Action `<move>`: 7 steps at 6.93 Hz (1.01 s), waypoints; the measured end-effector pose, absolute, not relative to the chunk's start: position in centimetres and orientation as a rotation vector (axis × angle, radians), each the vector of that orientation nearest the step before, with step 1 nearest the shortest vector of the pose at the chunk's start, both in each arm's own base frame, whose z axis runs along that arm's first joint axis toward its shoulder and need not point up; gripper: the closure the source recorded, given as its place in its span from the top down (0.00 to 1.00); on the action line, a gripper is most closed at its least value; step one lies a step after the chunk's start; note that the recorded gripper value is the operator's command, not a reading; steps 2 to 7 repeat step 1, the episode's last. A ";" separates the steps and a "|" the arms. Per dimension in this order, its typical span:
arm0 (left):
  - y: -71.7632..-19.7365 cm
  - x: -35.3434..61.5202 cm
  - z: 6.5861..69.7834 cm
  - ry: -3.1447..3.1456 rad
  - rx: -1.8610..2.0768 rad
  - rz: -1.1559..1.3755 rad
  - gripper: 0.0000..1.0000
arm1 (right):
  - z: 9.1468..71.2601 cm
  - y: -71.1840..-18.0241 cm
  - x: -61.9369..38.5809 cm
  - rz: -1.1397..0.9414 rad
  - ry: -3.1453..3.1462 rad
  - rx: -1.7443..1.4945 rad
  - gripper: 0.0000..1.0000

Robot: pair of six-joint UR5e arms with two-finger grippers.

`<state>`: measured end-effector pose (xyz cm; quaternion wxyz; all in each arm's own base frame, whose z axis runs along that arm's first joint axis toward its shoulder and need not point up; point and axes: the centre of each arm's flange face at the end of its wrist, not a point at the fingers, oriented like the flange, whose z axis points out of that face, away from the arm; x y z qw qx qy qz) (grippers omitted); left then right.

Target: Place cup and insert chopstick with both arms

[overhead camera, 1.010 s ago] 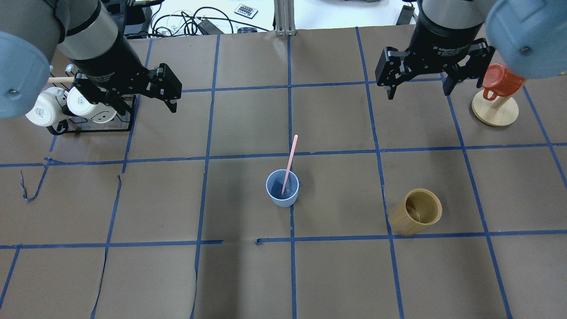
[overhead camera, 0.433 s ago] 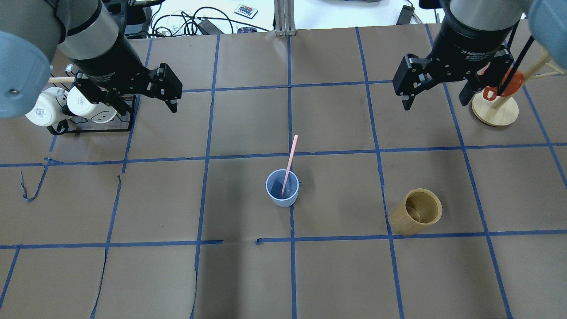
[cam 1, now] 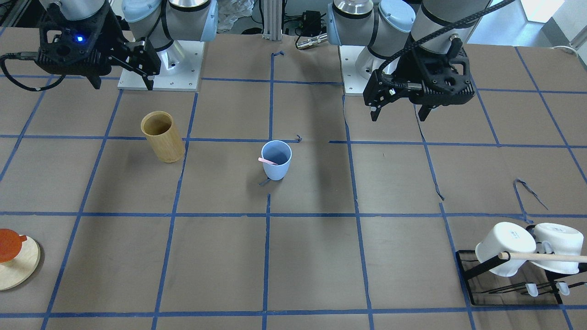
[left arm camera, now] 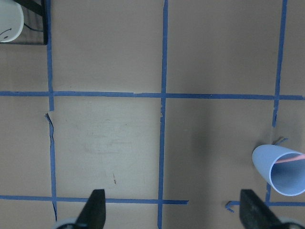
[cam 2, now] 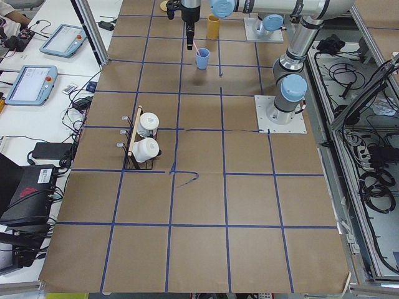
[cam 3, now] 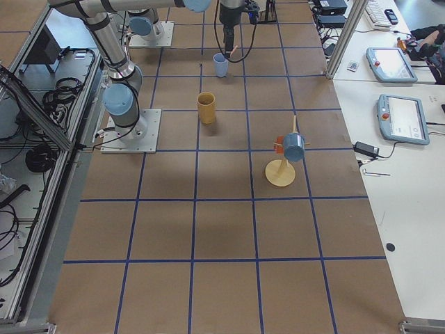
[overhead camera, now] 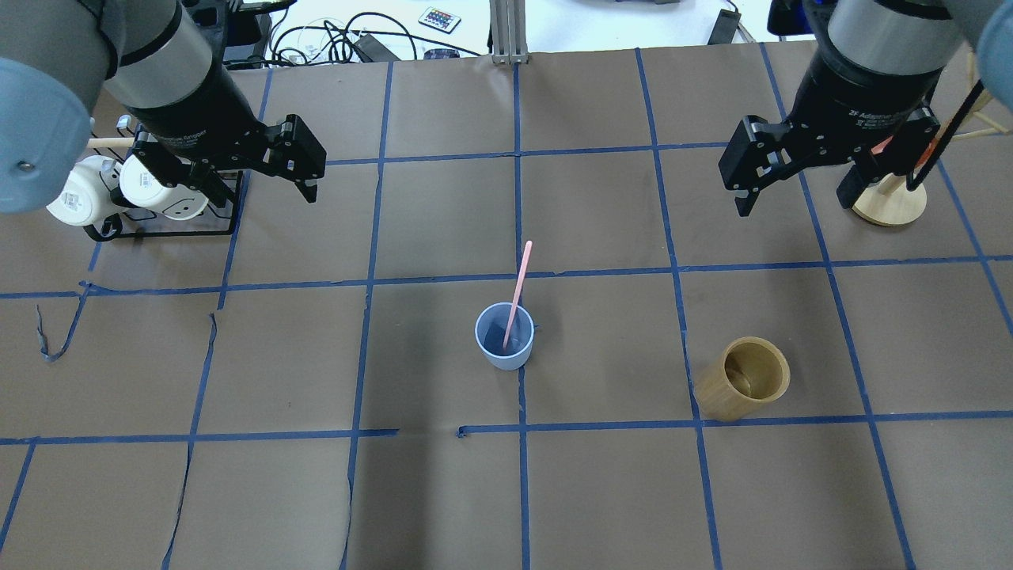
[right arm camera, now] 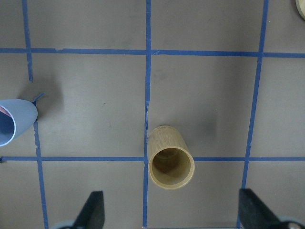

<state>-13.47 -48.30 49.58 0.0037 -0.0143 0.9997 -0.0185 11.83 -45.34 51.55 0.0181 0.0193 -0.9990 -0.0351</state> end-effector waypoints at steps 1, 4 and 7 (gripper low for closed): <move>-48.3 -13.5 49.6 3.133 -0.045 -0.057 1.00 | 51.5 -45.3 11.7 -0.108 -3.103 0.113 1.00; -48.3 -13.5 49.6 3.133 -0.045 -0.057 1.00 | 51.5 -45.3 11.7 -0.108 -3.103 0.113 1.00; -48.3 -13.5 49.6 3.133 -0.045 -0.057 1.00 | 51.5 -45.3 11.7 -0.108 -3.103 0.113 1.00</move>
